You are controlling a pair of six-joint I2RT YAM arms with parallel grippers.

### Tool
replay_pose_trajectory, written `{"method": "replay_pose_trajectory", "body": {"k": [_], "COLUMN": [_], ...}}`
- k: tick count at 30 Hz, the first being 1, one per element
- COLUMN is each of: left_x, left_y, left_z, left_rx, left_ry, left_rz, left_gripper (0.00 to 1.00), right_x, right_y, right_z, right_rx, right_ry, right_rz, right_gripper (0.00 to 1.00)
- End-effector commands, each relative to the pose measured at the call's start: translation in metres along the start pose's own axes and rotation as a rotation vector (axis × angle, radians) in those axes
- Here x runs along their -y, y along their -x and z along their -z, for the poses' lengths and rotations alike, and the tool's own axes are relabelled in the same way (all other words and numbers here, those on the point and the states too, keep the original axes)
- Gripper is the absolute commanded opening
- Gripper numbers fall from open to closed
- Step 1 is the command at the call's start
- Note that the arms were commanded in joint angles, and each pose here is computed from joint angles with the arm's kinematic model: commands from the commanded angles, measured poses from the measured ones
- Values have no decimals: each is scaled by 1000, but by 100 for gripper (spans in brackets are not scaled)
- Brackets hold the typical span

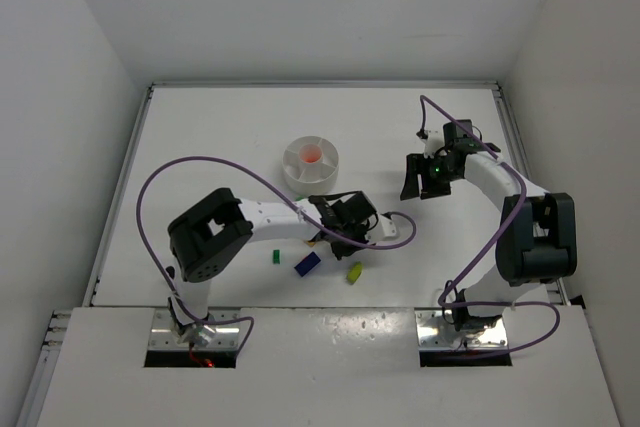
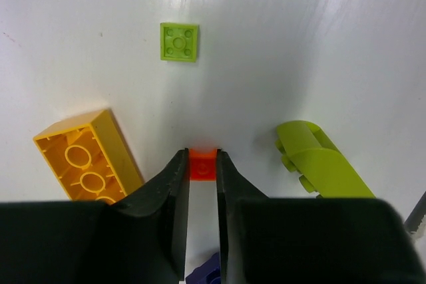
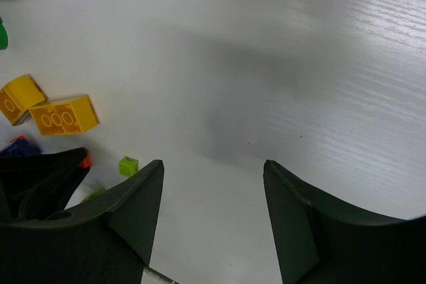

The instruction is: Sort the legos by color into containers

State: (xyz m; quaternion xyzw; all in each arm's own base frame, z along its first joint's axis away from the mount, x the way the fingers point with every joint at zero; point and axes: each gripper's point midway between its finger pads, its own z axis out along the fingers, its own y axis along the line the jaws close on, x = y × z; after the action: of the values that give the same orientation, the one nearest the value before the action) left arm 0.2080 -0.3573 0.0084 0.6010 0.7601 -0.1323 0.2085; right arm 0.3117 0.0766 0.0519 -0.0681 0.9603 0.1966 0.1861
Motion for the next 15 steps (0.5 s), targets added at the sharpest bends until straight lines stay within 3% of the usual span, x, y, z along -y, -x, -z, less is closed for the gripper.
{"method": "replay_pose_trajectory", "body": {"k": [1, 8, 15], "left_x": [6, -3, -63], "left_y": [-45, 6, 64], "left_z": [3, 46, 122], "left_rx": [-139, 26, 246], "left_ry": [-31, -48, 60], "left_rz": [17, 39, 145], "left_gripper": [12, 7, 5], "right_x": [-3, -4, -3], "right_y": [11, 9, 11], "right_z": [3, 4, 3], "right_rx": [38, 38, 38], "right_ry": [20, 20, 20], "right_rz": [17, 17, 17], "right_gripper": [62, 62, 62]}}
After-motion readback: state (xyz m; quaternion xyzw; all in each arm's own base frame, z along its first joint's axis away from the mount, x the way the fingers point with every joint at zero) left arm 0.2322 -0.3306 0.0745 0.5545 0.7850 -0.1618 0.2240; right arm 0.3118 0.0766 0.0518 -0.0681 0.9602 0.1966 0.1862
